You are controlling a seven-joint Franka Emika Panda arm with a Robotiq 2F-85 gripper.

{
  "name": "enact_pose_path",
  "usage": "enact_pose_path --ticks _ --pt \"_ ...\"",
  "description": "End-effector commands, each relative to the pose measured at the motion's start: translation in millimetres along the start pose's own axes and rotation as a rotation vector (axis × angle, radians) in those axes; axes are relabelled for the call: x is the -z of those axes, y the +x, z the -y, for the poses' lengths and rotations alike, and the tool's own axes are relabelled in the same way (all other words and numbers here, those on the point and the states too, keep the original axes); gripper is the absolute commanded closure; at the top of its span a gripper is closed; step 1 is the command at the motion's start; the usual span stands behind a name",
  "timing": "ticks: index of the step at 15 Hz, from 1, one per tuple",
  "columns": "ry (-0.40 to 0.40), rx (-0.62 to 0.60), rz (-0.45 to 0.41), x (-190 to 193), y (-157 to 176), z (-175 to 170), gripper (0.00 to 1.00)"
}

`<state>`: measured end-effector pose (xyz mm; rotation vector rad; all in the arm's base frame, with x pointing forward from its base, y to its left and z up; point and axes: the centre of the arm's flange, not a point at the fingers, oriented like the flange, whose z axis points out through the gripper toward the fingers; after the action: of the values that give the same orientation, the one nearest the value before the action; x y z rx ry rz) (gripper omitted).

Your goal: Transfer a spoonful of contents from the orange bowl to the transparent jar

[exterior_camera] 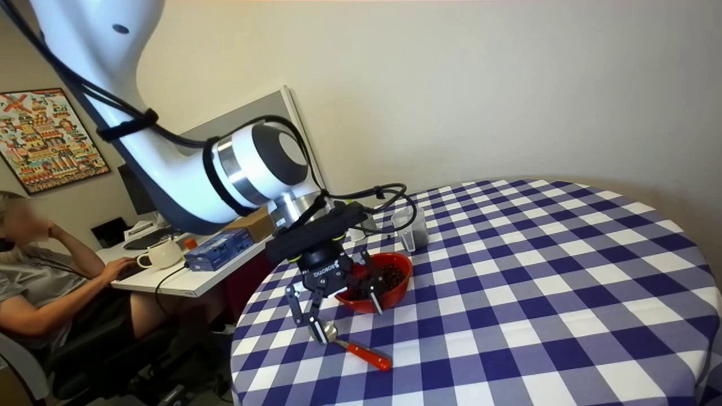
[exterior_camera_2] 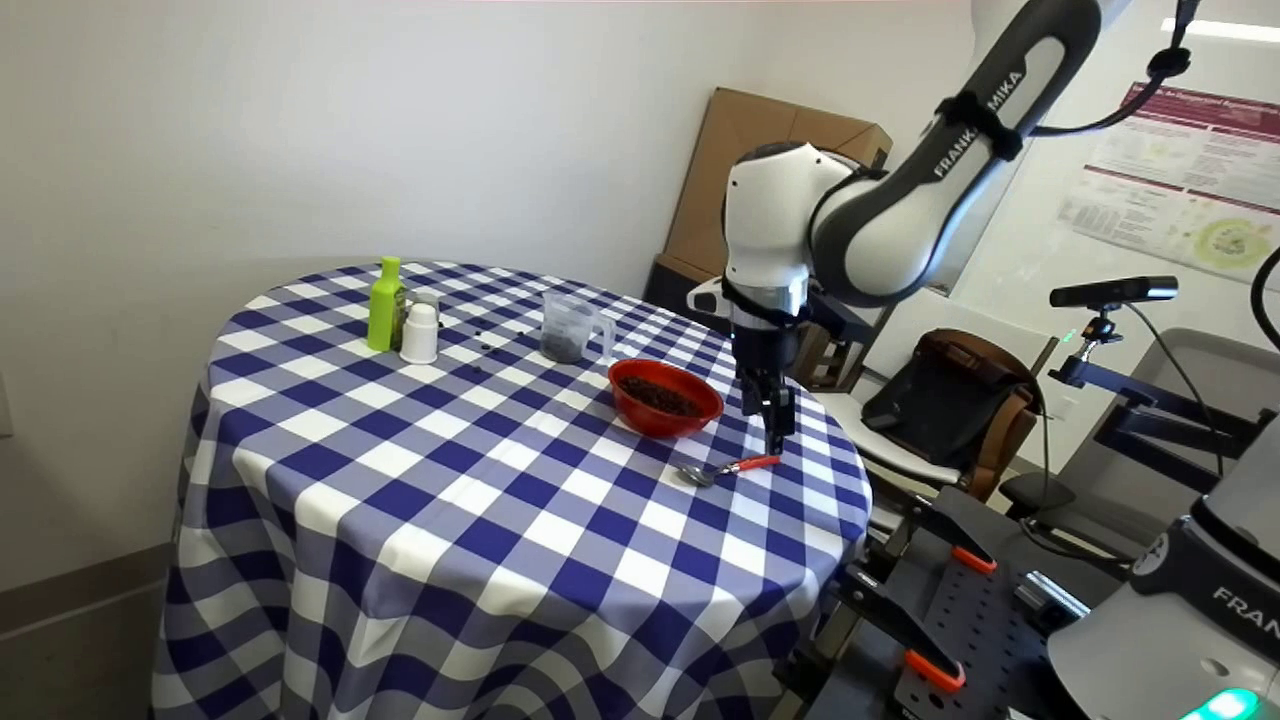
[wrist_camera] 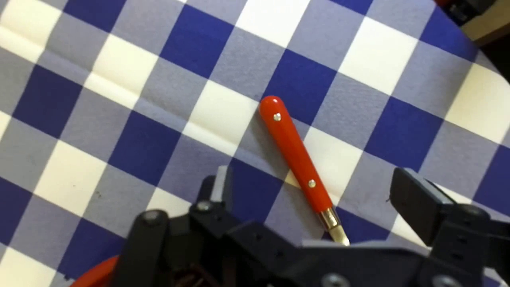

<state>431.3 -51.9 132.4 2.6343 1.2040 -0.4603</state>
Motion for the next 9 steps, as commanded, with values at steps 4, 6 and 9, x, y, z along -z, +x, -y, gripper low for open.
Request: enact_pose_path --ticks 4,6,9 --pt "0.174 -0.366 -0.051 129 9 -94 0.0" --pt "0.19 -0.491 -0.094 172 15 -120 0.0" --pt "0.191 -0.649 -0.147 218 17 -144 0.0"
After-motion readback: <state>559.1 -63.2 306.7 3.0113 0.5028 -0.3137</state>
